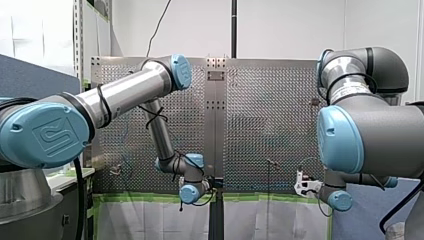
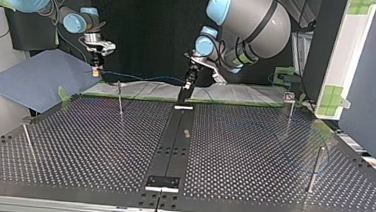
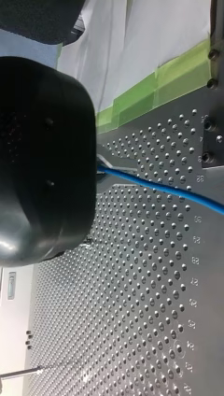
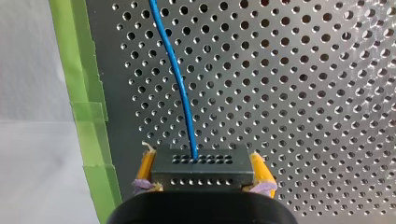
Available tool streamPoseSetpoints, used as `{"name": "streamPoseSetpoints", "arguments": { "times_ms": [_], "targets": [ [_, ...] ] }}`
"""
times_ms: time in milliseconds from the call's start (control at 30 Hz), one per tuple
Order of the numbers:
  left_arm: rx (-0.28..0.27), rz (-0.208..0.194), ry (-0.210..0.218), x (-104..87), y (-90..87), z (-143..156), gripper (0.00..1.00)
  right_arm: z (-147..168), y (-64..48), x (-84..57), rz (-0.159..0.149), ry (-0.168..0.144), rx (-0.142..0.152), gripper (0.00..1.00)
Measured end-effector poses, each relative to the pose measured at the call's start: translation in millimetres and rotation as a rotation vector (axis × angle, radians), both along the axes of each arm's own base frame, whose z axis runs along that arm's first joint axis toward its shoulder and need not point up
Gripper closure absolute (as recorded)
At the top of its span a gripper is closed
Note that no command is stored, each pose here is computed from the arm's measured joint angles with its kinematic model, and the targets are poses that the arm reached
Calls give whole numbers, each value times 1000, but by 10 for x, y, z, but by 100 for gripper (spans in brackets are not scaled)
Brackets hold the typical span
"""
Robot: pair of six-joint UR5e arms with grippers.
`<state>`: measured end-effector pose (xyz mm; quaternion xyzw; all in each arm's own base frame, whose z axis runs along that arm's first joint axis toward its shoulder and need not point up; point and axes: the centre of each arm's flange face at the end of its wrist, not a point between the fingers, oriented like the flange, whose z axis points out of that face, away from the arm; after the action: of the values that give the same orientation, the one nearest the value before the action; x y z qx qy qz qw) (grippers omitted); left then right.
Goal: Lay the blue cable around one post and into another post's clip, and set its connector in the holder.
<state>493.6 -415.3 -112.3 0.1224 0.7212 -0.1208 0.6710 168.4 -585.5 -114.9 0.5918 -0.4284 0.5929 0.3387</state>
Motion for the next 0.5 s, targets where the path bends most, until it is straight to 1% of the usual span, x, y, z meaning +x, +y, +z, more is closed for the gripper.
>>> {"name": "streamPoseSetpoints", "arguments": {
  "times_ms": [33, 67, 200, 233, 333, 367, 500],
  "targets": [
    [0, -1, 0, 1, 1, 0, 89, 0, -2, -5, -1, -1, 0, 100],
    [1, -1, 1, 2, 2, 0, 85, 1, -4, -8, -2, -1, -1, 100],
    [2, 0, 3, 3, 9, -3, 85, 3, -14, -25, -9, -3, -1, 100],
    [3, 0, 3, 3, 10, -4, 82, 4, -16, -28, -11, -3, -1, 100],
    [3, 0, 4, 3, 12, -4, 82, 4, -17, -30, -12, -3, -1, 100],
    [3, 1, 5, 4, 14, -5, 78, 4, -18, -30, -12, -3, -1, 100],
    [2, 1, 5, 11, 23, -5, 78, 7, -28, -39, -16, -4, -3, 100]
  ]
}}
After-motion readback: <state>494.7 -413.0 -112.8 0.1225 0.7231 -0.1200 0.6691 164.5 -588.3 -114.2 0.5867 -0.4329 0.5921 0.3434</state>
